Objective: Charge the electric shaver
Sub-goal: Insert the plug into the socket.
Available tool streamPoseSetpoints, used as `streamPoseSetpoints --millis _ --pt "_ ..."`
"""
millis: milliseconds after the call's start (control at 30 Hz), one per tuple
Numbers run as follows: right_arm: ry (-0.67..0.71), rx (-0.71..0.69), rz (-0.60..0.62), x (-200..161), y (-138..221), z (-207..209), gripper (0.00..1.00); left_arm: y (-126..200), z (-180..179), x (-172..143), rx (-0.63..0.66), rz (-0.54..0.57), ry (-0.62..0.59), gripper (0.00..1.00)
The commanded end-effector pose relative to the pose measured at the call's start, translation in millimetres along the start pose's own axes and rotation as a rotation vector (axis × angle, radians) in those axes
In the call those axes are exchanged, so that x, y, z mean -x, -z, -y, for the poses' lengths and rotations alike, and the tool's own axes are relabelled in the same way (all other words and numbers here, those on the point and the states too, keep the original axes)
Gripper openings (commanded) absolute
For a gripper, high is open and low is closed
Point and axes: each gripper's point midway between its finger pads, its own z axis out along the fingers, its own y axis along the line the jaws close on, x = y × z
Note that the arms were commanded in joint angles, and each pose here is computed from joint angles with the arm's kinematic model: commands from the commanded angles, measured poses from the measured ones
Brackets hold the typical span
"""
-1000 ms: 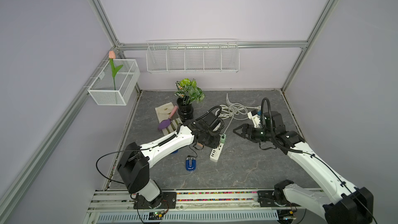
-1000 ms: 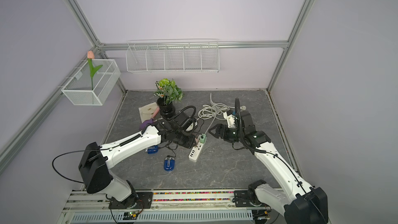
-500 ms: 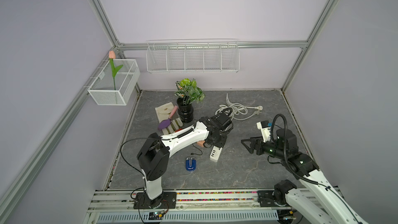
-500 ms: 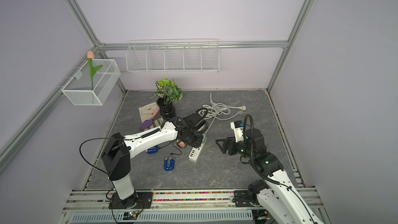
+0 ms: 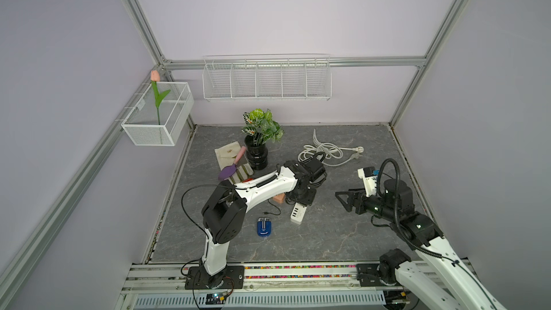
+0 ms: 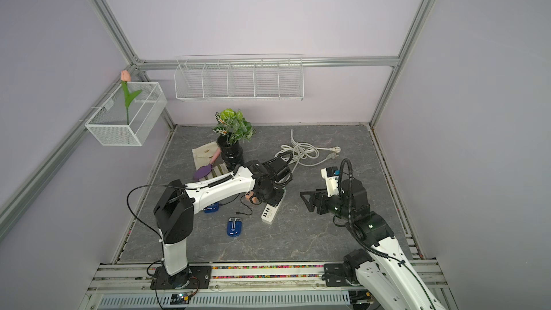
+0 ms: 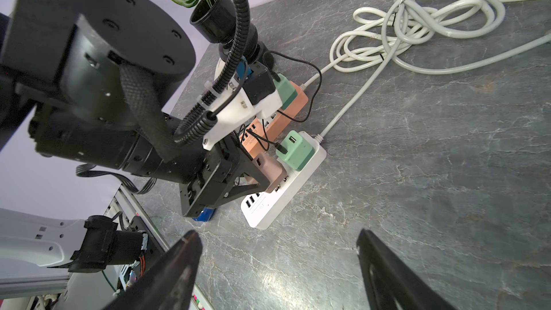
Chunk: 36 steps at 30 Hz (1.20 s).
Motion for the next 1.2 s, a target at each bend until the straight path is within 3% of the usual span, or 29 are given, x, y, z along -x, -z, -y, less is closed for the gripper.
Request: streamPoseSetpoints --millis 0,400,900,1067,1167 --pt "-0.003 -0.004 0.009 -1.8 -3.5 3.3 0.85 -5.5 3.5 -2.1 0.01 -0.024 0.002 0.0" --pt "-0.032 -0.005 0.014 -4.7 -3.6 5.4 0.85 -18.2 0.4 -1.6 0.07 -0.079 0.026 0.0" --pt "-0.036 -0.003 0.024 -1.6 -4.9 5.1 0.85 -66.5 -3.6 -30.7 0.135 -0.232 0.026 0.0" --pt "-0.043 -0.012 0.02 -3.0 -5.8 7.3 0.86 -63.6 -1.4 -28.0 0.122 -0.213 0.032 0.0" --pt "-0.047 -0.026 0.017 -4.1 -6.0 10.0 0.87 -45.0 0.0 -18.1 0.123 -0.171 0.031 0.19"
